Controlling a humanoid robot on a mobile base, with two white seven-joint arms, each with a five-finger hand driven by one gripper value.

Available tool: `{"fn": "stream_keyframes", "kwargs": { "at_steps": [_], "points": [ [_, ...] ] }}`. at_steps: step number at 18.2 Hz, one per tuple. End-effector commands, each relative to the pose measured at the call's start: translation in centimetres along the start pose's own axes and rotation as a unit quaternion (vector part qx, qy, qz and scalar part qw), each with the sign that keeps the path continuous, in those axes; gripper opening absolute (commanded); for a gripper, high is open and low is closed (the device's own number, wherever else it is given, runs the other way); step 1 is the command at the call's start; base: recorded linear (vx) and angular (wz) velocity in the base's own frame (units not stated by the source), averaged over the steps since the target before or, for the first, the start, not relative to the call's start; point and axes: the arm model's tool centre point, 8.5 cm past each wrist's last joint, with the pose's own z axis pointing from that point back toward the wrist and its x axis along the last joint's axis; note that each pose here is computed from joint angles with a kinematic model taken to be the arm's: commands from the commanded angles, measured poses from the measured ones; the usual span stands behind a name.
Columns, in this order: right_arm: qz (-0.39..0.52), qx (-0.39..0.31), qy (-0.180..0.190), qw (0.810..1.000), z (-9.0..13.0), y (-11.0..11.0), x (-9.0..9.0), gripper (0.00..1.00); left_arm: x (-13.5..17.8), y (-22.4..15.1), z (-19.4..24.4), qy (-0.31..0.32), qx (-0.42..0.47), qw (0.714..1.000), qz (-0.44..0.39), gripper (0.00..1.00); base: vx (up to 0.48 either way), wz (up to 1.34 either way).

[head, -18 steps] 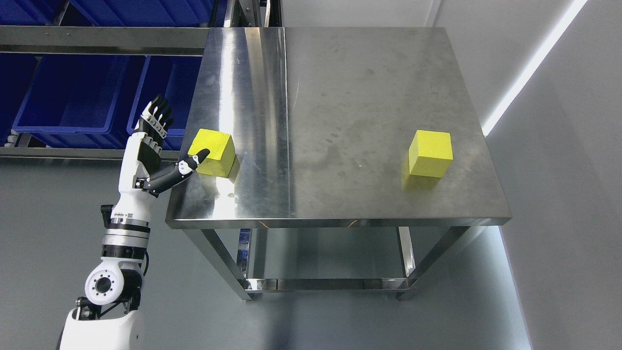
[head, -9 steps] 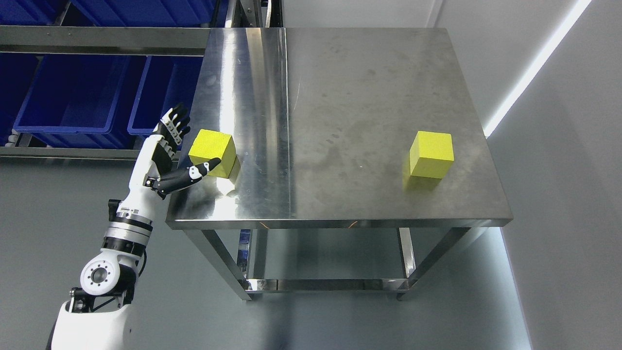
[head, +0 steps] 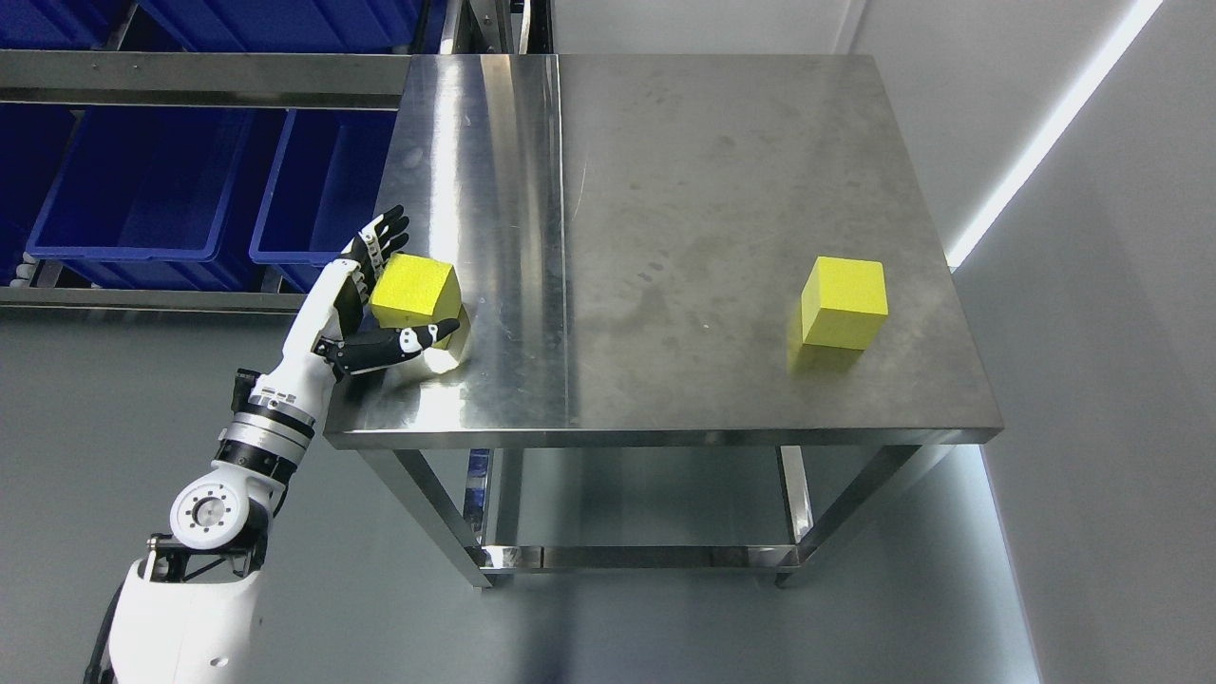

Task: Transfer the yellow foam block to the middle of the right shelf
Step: 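Close the left hand fingers around the yellow foam cube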

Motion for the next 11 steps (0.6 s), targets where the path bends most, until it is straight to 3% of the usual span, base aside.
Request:
{"fn": "stream_keyframes", "kwargs": {
  "at_steps": [1, 5, 11],
  "points": [
    [0.0, -0.008, -0.01, 1.0, -0.1, -1.1, 0.8, 1.0, -1.4, 1.3, -0.8, 0.041, 0.01, 0.999, -0.01, 0.97, 0.0, 0.0],
    [0.0, -0.008, -0.011, 1.0, -0.1, -1.1, 0.9, 1.0, -1.3, 0.8, -1.5, 0.038, 0.005, 0.999, -0.003, 0.9, 0.0, 0.0],
    [0.0, -0.008, -0.011, 1.0, -0.1, -1.1, 0.9, 1.0, -1.0, -0.4, -2.0, 0.022, 0.003, 1.0, 0.018, 0.68, 0.0, 0.0]
  ]
}}
